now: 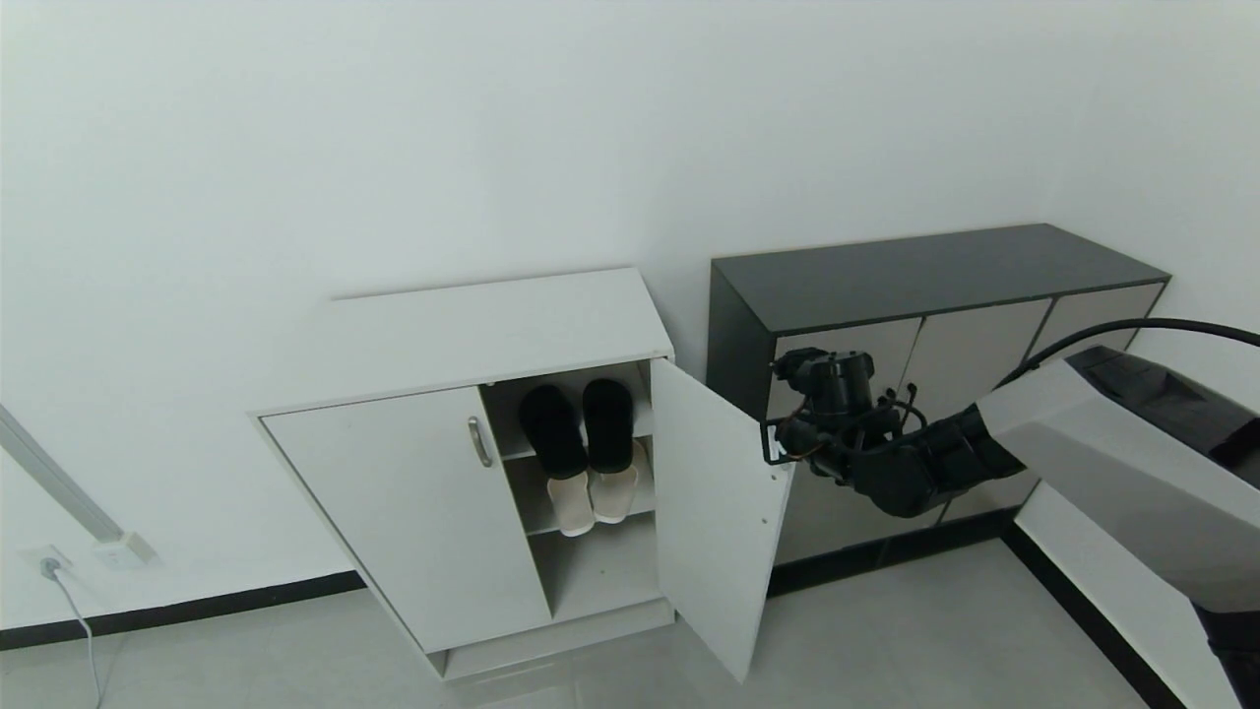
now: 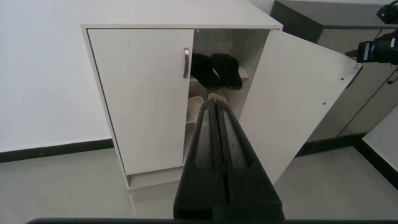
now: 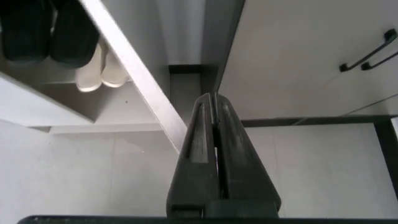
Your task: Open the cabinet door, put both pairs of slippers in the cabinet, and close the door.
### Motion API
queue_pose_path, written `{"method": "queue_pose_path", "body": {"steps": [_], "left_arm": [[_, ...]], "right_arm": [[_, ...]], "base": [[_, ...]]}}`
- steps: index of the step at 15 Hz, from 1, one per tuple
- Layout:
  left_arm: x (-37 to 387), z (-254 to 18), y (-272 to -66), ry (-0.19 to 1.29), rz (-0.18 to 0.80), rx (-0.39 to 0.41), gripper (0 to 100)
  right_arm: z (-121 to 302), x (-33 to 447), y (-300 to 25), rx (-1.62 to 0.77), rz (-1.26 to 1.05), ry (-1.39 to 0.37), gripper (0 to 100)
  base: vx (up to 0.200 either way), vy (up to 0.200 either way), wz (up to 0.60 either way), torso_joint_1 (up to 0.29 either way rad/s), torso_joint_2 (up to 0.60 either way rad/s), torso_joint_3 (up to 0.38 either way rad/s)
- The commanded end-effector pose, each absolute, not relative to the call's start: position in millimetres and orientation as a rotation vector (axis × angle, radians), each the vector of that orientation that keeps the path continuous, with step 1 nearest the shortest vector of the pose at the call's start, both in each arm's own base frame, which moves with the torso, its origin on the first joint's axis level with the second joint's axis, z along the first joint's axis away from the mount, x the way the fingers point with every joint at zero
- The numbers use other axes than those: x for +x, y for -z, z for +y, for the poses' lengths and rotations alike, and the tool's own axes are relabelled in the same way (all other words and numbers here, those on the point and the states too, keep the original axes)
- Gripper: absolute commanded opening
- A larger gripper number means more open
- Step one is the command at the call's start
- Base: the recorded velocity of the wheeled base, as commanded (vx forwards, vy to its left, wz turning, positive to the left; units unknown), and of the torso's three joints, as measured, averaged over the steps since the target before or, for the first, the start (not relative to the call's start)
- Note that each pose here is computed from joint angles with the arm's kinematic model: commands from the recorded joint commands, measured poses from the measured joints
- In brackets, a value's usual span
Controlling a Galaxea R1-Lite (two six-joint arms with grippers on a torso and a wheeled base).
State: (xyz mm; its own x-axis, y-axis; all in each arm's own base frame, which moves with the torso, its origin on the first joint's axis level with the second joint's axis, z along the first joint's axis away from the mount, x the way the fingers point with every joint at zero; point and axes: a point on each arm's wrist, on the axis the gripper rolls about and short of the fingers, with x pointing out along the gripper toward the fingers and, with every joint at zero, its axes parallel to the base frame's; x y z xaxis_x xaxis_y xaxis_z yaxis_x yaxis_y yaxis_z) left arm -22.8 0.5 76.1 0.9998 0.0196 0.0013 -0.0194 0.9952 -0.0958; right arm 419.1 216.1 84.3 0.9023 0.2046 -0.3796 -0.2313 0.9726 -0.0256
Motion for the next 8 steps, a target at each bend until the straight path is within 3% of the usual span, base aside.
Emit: {"method": "queue_pose_path", "body": {"steps": [1,5,8], "left_arm": [[-22.7,0.5,-76.1,-0.02,-0.001,-0.097,0],[-22.7,0.5,-76.1,-0.02,-0.001,-0.097,0],[-22.7,0.5,-76.1,-0.02,-0.001,-0.097,0]], "right_arm": [[227.2,406.4,-91.2,-0.072,0.372,-0.259,0],[268.7,353.5,-98.4,-0.102,0.336,-0.364,0],[269.6,332.9,-115.7,-0.134,0.289,-0.417,0]], "base": [[0.0,0.0,0.0,0.0,0.0,0.0],[0.0,0.0,0.0,0.0,0.0,0.0],[0.0,0.0,0.0,0.0,0.0,0.0]]}}
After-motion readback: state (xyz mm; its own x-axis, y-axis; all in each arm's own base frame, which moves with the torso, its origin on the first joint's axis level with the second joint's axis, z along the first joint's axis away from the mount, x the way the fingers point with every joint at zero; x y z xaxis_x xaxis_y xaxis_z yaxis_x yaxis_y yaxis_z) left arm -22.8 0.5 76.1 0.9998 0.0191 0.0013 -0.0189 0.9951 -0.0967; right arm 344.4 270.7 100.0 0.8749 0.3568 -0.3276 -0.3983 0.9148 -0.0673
